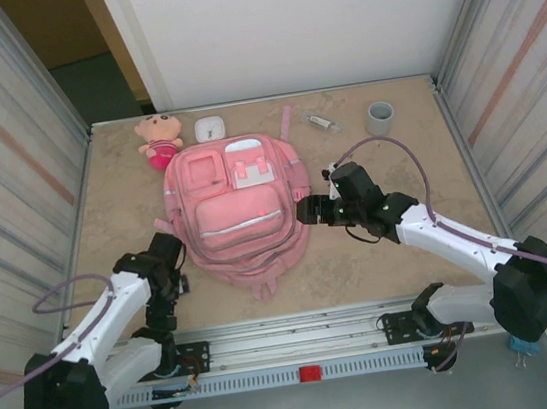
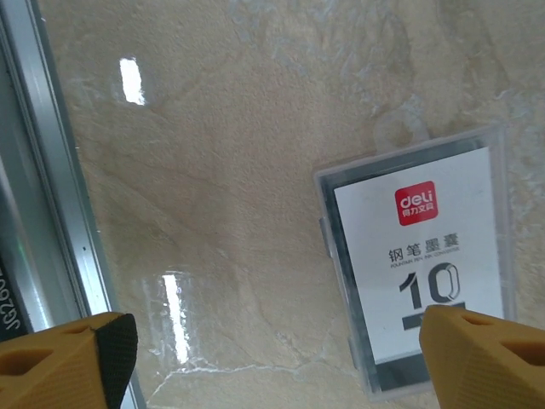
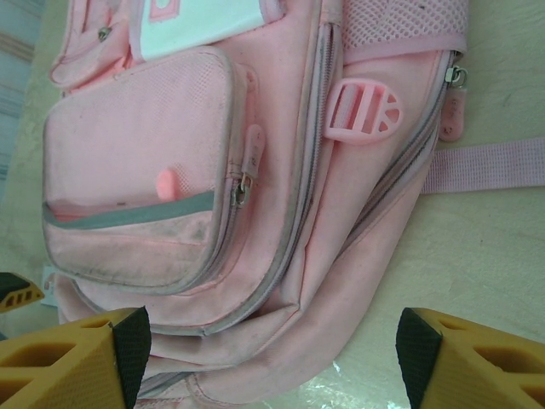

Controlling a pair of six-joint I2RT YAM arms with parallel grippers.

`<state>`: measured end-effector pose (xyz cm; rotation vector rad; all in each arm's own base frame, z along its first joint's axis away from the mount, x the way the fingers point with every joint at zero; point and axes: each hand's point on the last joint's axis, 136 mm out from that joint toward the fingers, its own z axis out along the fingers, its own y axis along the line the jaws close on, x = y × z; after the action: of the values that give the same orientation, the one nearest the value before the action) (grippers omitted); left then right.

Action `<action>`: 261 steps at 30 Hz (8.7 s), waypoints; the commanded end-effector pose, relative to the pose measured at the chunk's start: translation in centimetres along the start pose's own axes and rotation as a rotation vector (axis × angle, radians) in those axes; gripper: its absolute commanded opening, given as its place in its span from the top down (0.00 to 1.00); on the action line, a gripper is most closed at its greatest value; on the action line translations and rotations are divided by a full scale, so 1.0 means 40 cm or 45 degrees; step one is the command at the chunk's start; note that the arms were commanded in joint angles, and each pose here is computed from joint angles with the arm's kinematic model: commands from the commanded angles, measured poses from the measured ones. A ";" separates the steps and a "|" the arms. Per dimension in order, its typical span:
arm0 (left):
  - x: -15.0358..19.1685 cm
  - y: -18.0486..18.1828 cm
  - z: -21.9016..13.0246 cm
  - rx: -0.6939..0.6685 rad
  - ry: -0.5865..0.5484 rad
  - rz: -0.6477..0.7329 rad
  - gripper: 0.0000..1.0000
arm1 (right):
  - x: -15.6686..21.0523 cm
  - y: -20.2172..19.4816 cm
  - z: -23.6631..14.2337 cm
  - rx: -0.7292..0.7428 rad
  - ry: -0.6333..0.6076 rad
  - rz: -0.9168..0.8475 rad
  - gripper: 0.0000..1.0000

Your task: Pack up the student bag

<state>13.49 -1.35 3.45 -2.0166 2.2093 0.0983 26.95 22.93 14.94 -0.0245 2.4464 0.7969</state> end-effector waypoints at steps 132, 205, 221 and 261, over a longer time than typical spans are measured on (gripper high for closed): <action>0.219 -0.344 -0.415 0.971 -0.209 1.250 0.14 | 0.014 0.173 -0.003 -0.499 0.018 -0.026 0.88; 0.522 -0.454 -0.692 1.799 -0.583 2.383 1.00 | 0.079 0.005 -0.145 -0.389 -0.024 0.382 0.87; 0.517 -0.481 -0.729 1.897 -0.491 2.294 1.00 | 0.146 0.260 0.108 -0.591 0.267 0.297 0.88; 0.727 -0.458 -0.360 1.564 -0.226 2.676 0.86 | 0.053 -0.017 -0.170 -0.239 -0.117 0.251 0.28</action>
<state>27.79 -32.22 14.62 0.9827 2.1297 -0.6042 23.02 19.54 19.70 0.2307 2.2359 1.1590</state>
